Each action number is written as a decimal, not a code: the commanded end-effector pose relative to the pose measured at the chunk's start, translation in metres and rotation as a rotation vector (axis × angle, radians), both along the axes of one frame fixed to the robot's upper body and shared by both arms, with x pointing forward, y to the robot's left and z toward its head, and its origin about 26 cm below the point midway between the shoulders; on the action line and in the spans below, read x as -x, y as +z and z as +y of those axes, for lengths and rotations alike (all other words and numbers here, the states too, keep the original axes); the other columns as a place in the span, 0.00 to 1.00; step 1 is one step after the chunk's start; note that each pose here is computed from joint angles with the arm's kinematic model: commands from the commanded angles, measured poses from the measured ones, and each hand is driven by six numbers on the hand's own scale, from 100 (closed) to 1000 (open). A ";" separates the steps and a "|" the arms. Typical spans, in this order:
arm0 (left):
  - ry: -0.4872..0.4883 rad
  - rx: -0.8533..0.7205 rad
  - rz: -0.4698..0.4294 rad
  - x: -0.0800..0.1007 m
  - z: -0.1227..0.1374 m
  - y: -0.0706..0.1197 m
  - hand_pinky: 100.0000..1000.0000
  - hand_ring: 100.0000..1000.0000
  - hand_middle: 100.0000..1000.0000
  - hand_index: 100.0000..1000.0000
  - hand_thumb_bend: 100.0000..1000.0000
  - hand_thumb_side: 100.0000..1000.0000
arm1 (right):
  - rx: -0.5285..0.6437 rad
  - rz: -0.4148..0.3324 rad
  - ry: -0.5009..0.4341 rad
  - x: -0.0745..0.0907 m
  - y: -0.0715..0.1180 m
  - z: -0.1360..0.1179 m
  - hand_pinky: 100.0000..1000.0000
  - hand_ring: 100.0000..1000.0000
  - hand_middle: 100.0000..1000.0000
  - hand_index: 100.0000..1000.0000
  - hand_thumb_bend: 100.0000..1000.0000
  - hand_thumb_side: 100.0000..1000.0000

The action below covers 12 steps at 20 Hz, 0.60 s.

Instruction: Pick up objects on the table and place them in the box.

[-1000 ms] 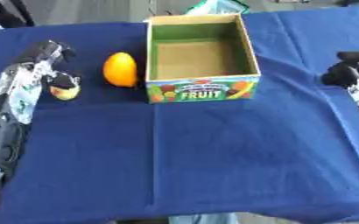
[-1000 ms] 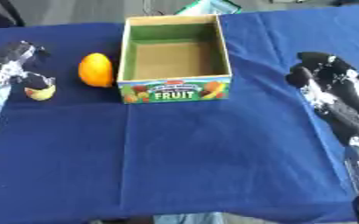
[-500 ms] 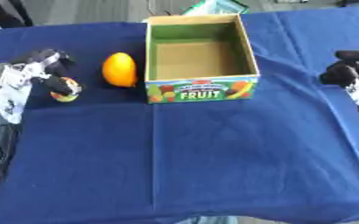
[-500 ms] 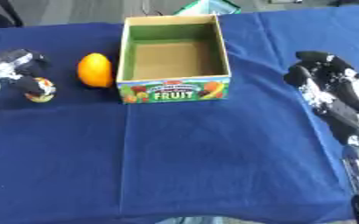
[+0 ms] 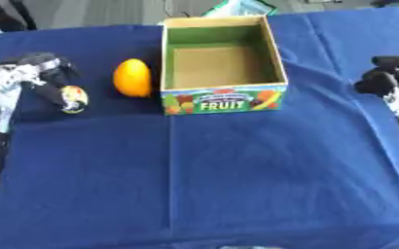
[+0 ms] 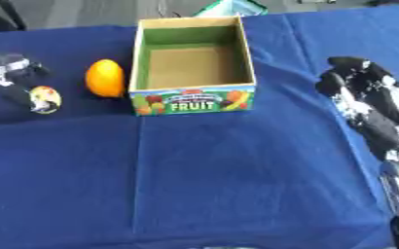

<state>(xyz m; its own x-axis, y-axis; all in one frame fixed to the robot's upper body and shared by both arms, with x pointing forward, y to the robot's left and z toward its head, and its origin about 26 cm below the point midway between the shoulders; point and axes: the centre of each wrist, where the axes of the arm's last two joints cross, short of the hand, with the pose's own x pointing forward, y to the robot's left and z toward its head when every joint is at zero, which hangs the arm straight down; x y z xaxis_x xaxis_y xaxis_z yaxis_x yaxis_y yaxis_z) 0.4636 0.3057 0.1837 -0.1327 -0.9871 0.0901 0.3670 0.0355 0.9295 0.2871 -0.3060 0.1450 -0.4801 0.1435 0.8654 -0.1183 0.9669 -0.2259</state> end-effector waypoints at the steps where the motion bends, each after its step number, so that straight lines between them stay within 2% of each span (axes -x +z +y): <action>1: 0.032 -0.047 -0.030 0.001 0.010 0.013 0.60 0.60 0.67 0.80 0.39 0.12 | 0.018 -0.017 -0.005 0.000 0.006 -0.003 0.68 0.61 0.55 0.74 0.25 0.34; 6: 0.043 -0.080 -0.032 0.000 0.007 0.003 0.55 0.54 0.62 0.78 0.31 0.03 | 0.018 -0.016 -0.004 0.000 0.005 -0.003 0.68 0.61 0.55 0.74 0.25 0.34; 7: 0.048 -0.083 -0.036 0.000 0.007 0.001 0.52 0.51 0.58 0.76 0.28 0.00 | 0.017 -0.016 -0.004 0.000 0.005 -0.003 0.68 0.61 0.55 0.74 0.25 0.34; 11: 0.060 -0.086 -0.064 -0.001 0.006 -0.003 0.41 0.34 0.42 0.65 0.08 0.00 | 0.017 -0.016 -0.006 0.000 0.005 -0.003 0.68 0.61 0.55 0.74 0.25 0.34; 12: 0.062 -0.081 -0.082 0.000 0.006 -0.002 0.40 0.33 0.41 0.64 0.07 0.00 | 0.016 -0.016 -0.006 0.000 0.005 -0.003 0.68 0.61 0.55 0.74 0.25 0.34</action>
<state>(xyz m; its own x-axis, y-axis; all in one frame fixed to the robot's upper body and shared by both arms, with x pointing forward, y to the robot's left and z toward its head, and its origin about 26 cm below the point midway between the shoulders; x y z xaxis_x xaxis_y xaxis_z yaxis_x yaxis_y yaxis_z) 0.4636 0.3055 0.1696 -0.0897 -0.9957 0.0229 0.3284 -0.0079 0.9445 0.2873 -0.3063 0.1444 -0.4783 0.1438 0.8664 -0.1176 0.9671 -0.2254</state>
